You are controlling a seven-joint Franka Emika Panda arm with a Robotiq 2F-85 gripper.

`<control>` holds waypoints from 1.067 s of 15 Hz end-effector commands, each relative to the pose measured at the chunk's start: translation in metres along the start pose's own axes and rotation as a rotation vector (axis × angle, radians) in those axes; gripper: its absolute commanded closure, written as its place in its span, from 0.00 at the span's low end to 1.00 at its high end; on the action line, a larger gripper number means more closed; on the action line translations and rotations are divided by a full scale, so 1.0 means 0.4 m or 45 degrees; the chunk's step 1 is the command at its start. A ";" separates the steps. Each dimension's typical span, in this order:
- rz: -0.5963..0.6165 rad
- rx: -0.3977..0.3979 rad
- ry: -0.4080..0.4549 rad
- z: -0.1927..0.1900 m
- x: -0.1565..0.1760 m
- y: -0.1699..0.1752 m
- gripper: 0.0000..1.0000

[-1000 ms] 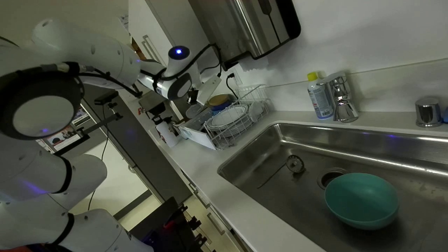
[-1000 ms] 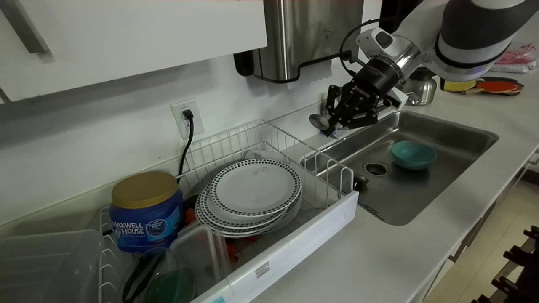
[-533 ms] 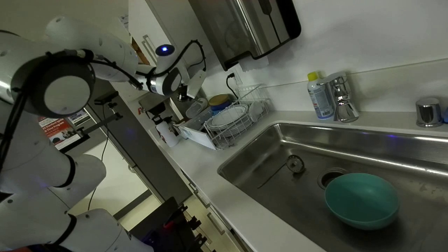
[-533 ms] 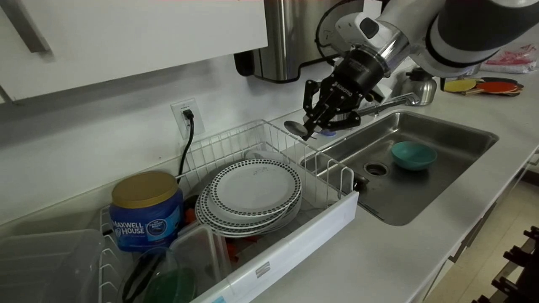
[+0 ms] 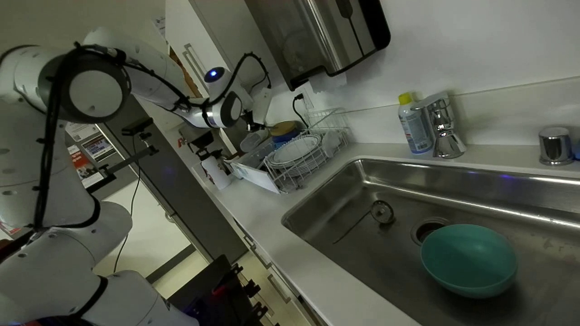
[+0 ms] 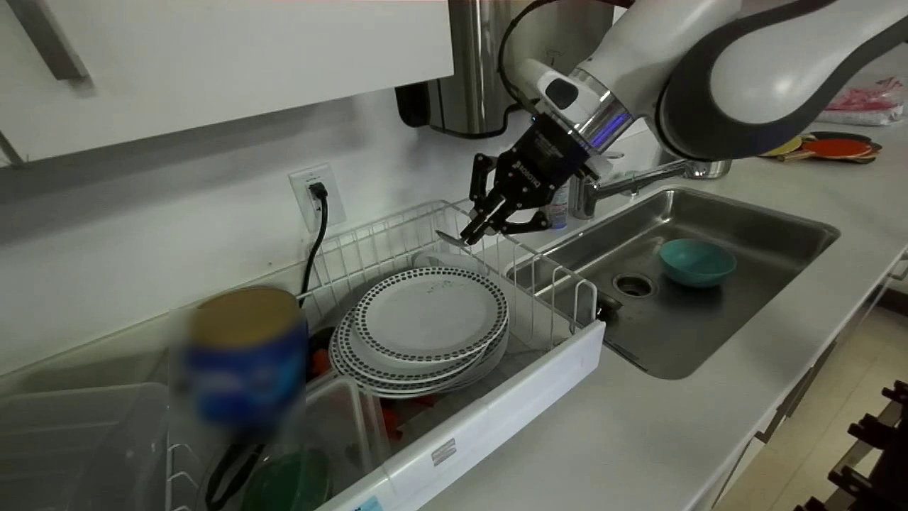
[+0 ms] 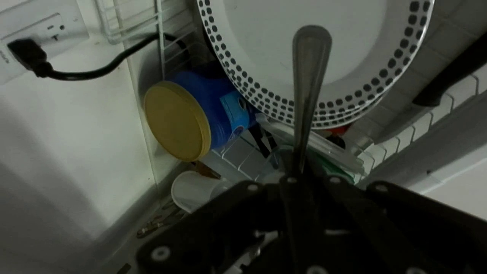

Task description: Move the spoon from the bowl to the white plate

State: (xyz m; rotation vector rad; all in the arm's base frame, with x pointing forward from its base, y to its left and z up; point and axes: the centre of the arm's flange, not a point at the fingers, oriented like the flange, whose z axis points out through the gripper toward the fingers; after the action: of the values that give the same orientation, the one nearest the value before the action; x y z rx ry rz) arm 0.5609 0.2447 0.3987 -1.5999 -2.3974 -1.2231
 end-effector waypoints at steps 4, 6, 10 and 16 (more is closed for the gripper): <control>-0.044 0.032 -0.162 0.132 -0.018 0.026 0.98; -0.061 0.072 -0.172 0.183 -0.022 0.028 0.98; -0.108 0.141 -0.207 0.265 -0.014 0.027 0.98; -0.120 0.260 -0.192 0.363 0.003 0.017 0.98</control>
State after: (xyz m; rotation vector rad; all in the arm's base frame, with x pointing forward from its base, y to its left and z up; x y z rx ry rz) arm 0.6040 0.3211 0.3047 -1.6049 -2.6149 -0.9063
